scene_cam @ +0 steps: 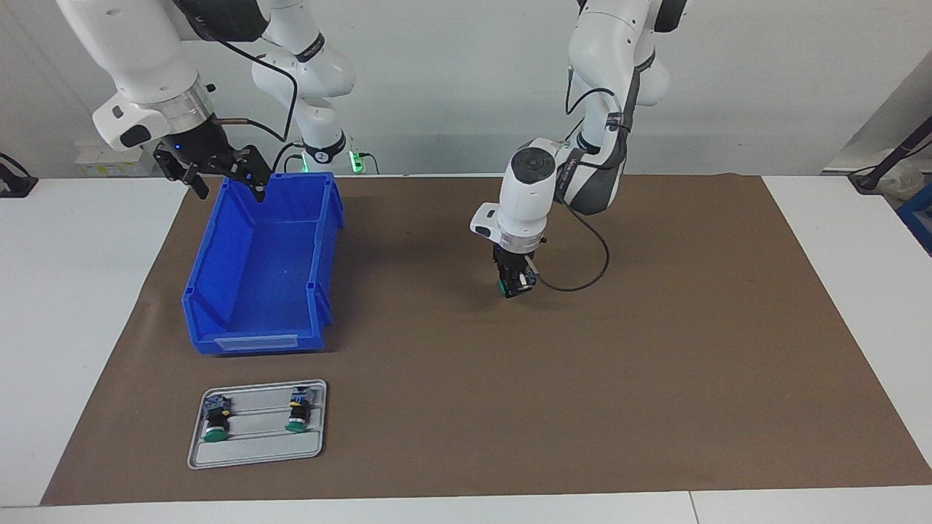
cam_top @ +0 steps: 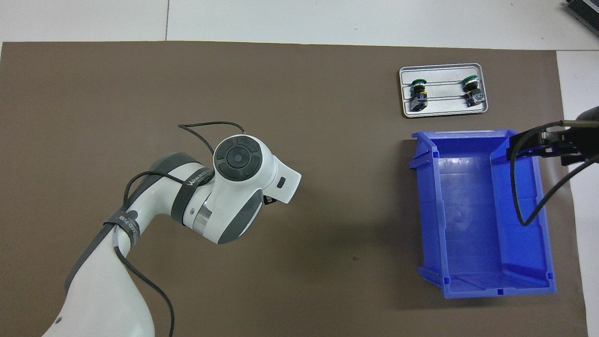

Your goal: Place and press button with both arms

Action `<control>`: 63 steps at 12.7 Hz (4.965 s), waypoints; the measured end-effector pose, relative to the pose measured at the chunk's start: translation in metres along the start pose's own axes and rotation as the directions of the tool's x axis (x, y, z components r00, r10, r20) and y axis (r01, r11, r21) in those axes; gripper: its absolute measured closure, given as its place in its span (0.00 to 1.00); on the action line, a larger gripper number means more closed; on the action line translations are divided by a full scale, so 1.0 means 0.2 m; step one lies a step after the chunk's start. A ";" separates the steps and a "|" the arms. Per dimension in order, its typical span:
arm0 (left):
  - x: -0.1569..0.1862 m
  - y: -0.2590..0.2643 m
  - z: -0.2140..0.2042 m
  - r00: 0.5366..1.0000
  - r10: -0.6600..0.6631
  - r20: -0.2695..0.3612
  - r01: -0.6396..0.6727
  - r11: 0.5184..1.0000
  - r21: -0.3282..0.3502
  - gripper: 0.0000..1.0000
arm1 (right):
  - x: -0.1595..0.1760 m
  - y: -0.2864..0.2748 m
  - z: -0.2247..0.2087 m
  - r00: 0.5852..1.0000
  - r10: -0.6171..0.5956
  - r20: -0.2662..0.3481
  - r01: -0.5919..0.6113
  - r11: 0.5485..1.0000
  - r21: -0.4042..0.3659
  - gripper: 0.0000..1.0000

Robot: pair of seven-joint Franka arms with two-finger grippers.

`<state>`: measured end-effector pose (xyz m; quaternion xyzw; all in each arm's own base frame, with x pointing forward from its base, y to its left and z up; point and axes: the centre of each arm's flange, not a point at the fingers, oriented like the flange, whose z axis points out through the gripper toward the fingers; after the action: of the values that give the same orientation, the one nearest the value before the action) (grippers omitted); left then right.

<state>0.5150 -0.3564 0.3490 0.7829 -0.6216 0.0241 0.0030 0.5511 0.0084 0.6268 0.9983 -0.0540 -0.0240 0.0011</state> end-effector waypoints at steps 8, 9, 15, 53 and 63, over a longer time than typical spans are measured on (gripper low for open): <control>-0.11 -0.06 -0.05 0.991 0.124 0.055 -0.120 0.991 -0.066 0.66 | 0.00 0.00 0.00 1.000 0.000 0.000 0.000 1.000 0.000 0.00; -0.13 -0.08 -0.05 0.990 0.130 0.059 -0.126 0.989 -0.071 0.66 | 0.00 0.00 0.00 1.000 0.000 0.000 0.000 1.000 0.000 0.00; -0.34 -0.26 -0.16 0.994 0.101 -0.049 -0.108 0.981 -0.163 0.66 | 0.00 0.00 0.00 1.000 0.000 0.000 0.000 1.000 0.000 0.00; -0.96 -0.03 0.27 0.575 -0.244 -0.781 0.171 0.969 -0.177 0.66 | 0.00 0.00 0.00 1.000 0.000 0.000 0.000 1.000 0.000 0.00; -1.02 0.15 0.40 0.472 -0.173 -0.864 0.093 0.985 -0.146 0.66 | 0.00 0.00 0.00 1.000 0.000 0.000 0.000 1.000 0.000 0.00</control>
<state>0.4423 -0.1685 0.2592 0.7069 -0.4715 0.3934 0.3509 0.5511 0.0084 0.6268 0.9983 -0.0539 -0.0240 0.0011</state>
